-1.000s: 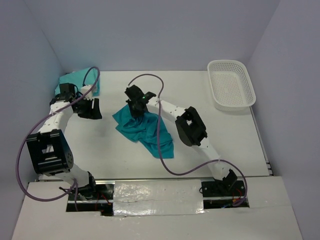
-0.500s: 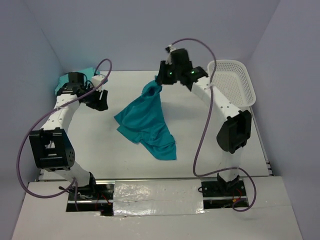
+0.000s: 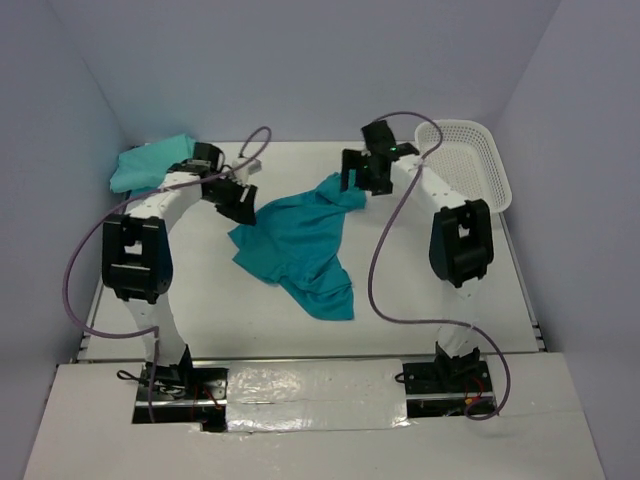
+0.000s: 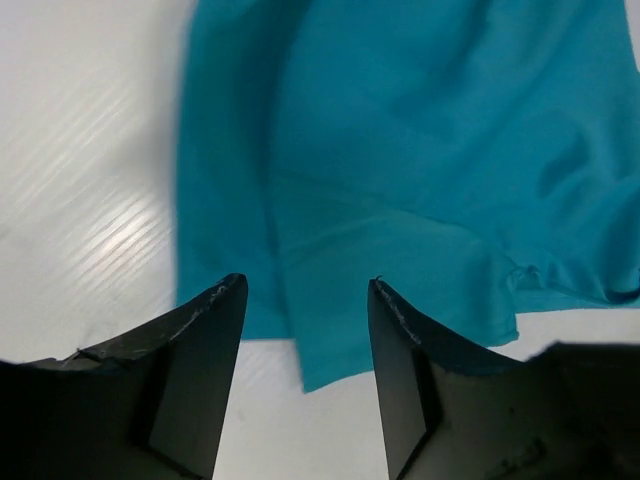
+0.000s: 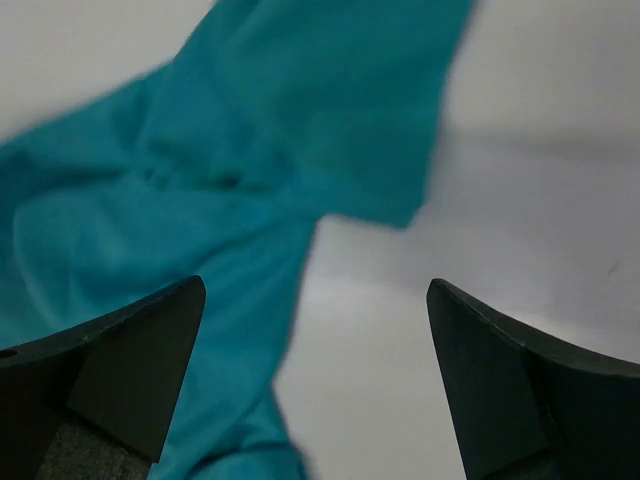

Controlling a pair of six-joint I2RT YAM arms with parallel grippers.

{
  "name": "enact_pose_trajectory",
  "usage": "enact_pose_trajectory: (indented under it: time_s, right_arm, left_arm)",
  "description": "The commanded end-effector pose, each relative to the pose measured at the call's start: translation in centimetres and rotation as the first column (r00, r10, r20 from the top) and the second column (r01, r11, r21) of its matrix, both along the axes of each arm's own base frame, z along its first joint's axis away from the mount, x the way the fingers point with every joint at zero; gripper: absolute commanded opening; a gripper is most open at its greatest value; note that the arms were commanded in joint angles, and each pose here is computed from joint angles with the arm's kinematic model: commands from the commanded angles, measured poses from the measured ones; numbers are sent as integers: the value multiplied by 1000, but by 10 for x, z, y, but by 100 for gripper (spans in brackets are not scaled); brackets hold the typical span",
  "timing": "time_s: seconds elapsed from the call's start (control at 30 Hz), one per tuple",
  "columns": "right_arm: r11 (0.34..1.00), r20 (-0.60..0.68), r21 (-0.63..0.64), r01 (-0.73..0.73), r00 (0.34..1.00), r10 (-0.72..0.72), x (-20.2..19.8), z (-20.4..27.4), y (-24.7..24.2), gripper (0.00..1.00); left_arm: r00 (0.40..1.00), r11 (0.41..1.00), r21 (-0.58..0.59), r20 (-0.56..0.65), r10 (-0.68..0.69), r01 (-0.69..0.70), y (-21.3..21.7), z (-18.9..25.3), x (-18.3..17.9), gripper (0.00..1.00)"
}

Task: Fold and stack the t-shirts
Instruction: Flatten out the tshirt

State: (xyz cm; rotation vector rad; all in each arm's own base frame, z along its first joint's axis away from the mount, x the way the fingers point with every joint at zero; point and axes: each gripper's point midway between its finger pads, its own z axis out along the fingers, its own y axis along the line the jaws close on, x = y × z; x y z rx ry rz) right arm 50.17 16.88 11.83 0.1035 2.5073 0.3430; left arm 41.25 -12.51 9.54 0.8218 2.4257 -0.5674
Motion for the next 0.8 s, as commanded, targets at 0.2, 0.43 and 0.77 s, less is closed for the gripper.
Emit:
enact_pose_trajectory:
  time_s: [0.2, 0.43, 0.77]
  right_arm:
    - [787, 235, -91, -611, 755, 613, -144, 50, 236, 100]
    - [770, 175, -96, -631, 751, 637, -143, 9, 340, 92]
    - [785, -28, -224, -577, 809, 587, -151, -112, 324, 78]
  left_arm:
    - [876, 873, -169, 87, 475, -457, 151, 71, 11, 63]
    - [786, 789, -175, 104, 610, -589, 204, 72, -24, 64]
    - [810, 807, -180, 74, 581, -562, 208, 53, -36, 64]
